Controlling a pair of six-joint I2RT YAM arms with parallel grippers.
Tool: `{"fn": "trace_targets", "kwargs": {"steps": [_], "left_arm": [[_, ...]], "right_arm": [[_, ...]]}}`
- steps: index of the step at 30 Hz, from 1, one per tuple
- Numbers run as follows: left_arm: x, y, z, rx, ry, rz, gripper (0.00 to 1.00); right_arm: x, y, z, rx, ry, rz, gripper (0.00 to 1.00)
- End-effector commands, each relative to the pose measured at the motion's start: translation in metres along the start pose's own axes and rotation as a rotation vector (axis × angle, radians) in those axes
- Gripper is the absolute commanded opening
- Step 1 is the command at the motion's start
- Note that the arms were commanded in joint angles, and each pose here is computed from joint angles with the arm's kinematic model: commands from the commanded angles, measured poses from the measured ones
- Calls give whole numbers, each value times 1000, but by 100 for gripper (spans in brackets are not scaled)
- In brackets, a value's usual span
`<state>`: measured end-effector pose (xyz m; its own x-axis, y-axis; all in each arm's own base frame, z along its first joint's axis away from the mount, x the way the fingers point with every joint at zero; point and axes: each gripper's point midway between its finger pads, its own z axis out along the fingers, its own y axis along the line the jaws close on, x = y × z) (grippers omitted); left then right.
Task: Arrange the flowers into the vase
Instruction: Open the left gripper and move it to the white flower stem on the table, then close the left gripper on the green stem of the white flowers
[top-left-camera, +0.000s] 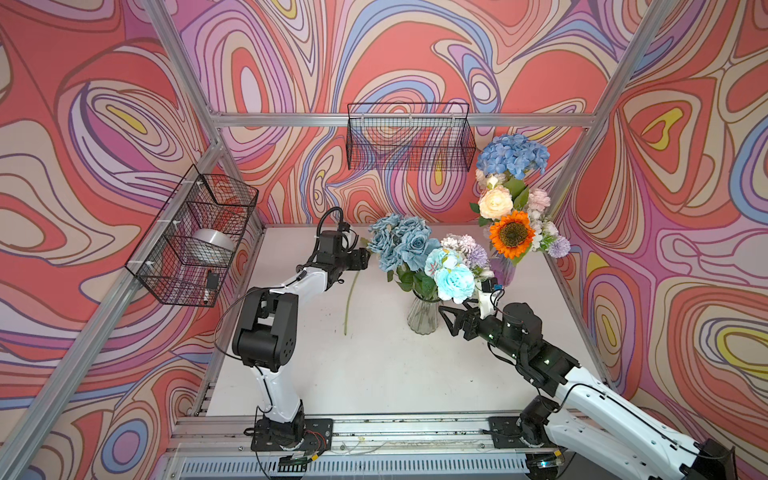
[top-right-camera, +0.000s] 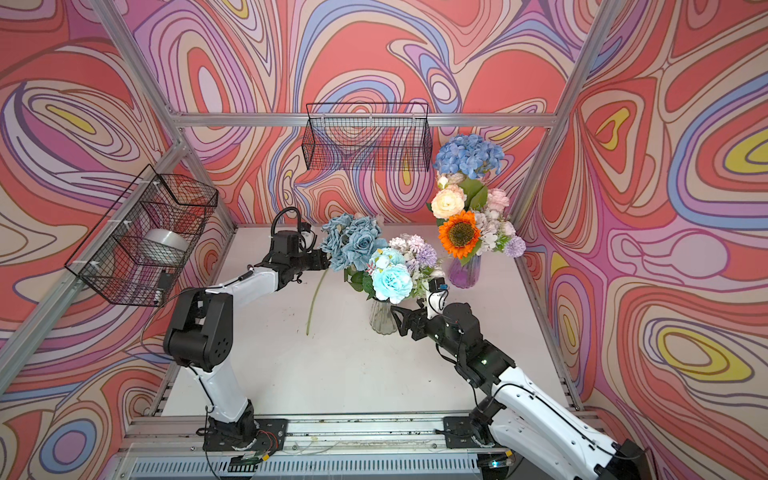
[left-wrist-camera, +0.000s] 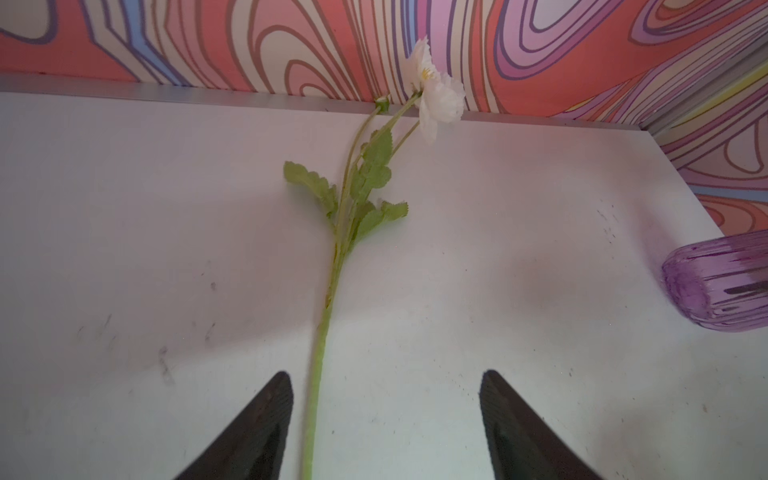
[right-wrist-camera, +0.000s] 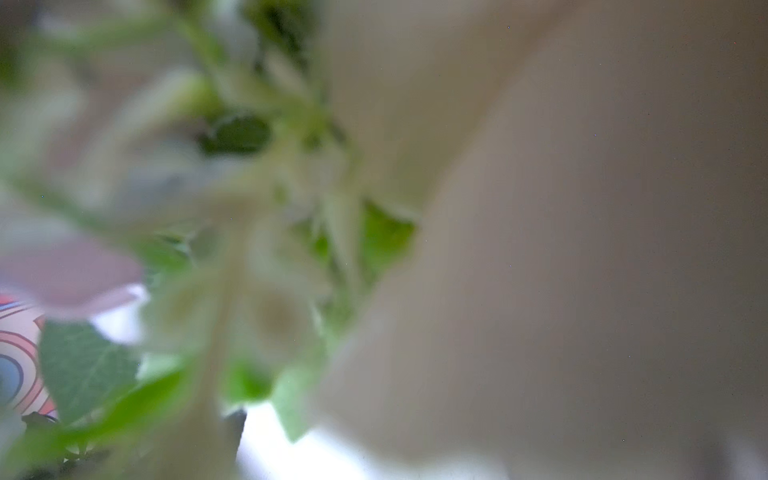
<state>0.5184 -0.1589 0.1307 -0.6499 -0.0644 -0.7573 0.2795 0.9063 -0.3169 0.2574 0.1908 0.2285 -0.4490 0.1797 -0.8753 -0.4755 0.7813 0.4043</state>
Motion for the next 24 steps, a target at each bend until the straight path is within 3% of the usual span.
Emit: {"fn": "trace_targets", "kwargs": {"steps": [1, 9, 24], "left_arm": [[20, 0, 17, 20, 184, 59, 73], [39, 33, 52, -121, 444, 67, 65], [56, 49, 76, -199, 601, 77, 63]], "right_arm": [[-6, -1, -2, 6, -43, 5, 94], [-9, 3, 0, -3, -36, -1, 94], [-11, 7, 3, -19, -33, 5, 94]]}}
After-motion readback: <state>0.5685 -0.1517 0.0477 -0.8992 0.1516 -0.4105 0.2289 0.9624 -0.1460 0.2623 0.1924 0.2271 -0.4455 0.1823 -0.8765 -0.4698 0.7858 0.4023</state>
